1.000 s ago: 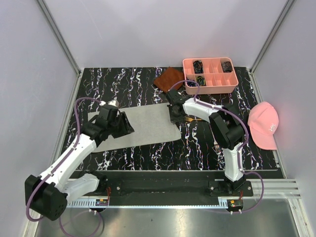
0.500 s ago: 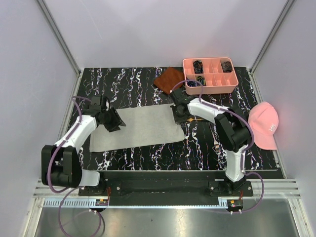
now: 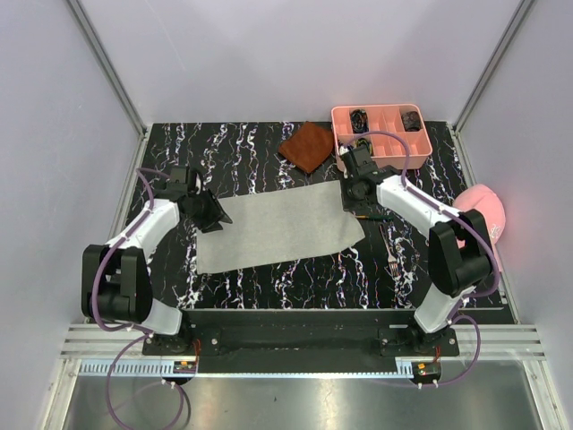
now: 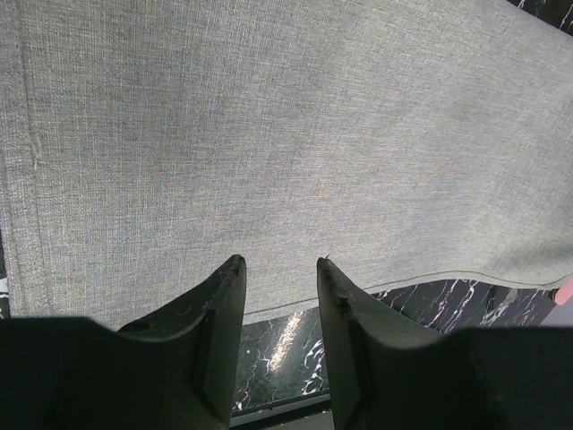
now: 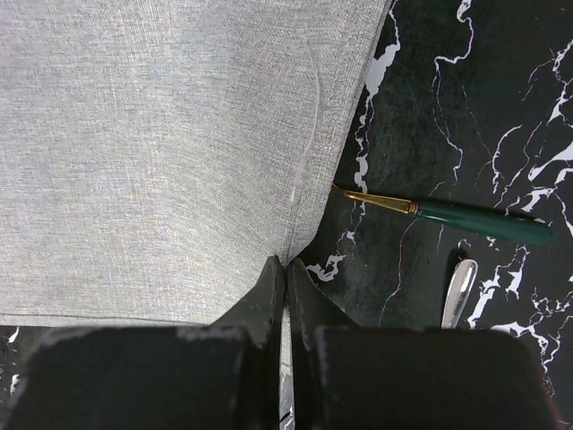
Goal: Fold the napkin into a case and place the utensils inside
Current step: Fold the rectangle-folded napkin at the center of the board.
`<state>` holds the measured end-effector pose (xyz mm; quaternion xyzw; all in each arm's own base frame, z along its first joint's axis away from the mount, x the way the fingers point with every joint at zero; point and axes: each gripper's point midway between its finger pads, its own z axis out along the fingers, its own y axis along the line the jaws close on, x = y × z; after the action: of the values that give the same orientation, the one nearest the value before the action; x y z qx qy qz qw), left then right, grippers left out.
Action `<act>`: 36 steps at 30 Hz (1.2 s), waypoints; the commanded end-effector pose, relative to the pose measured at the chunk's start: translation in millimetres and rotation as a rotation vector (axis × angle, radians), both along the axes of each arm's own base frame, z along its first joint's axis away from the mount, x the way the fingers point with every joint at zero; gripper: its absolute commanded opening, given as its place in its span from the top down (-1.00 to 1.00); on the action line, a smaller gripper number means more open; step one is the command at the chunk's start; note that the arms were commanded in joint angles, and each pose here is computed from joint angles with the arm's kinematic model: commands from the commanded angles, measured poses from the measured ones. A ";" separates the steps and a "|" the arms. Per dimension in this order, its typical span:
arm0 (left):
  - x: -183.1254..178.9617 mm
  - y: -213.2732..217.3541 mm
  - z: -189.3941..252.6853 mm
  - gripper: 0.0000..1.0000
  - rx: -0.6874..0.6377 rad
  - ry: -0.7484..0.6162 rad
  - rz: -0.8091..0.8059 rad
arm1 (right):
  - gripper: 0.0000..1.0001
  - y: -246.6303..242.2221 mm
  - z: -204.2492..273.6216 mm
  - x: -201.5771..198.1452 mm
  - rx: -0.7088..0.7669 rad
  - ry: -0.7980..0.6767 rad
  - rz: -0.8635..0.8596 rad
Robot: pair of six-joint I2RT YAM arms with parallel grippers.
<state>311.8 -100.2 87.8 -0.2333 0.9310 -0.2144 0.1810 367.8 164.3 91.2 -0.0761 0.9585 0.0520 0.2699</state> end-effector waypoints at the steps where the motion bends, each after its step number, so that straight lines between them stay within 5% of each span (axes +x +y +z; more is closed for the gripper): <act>1: 12.5 -2.7 9.3 0.20 -0.019 -0.058 -0.021 | 1.00 5.7 14.4 -2.7 0.024 -0.021 0.038; 20: -14.0 44.5 -22.0 0.40 0.098 -0.008 0.167 | 1.00 202.9 57.1 -24.7 0.416 0.039 0.308; 36: -34.6 63.4 -36.5 0.44 0.136 0.036 0.218 | 1.00 303.5 31.6 -34.4 0.520 0.134 0.439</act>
<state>275.6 -43.8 49.6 -0.3226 0.9181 -0.1372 0.1848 336.9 440.1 110.2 -0.1935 0.9068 0.3163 0.2007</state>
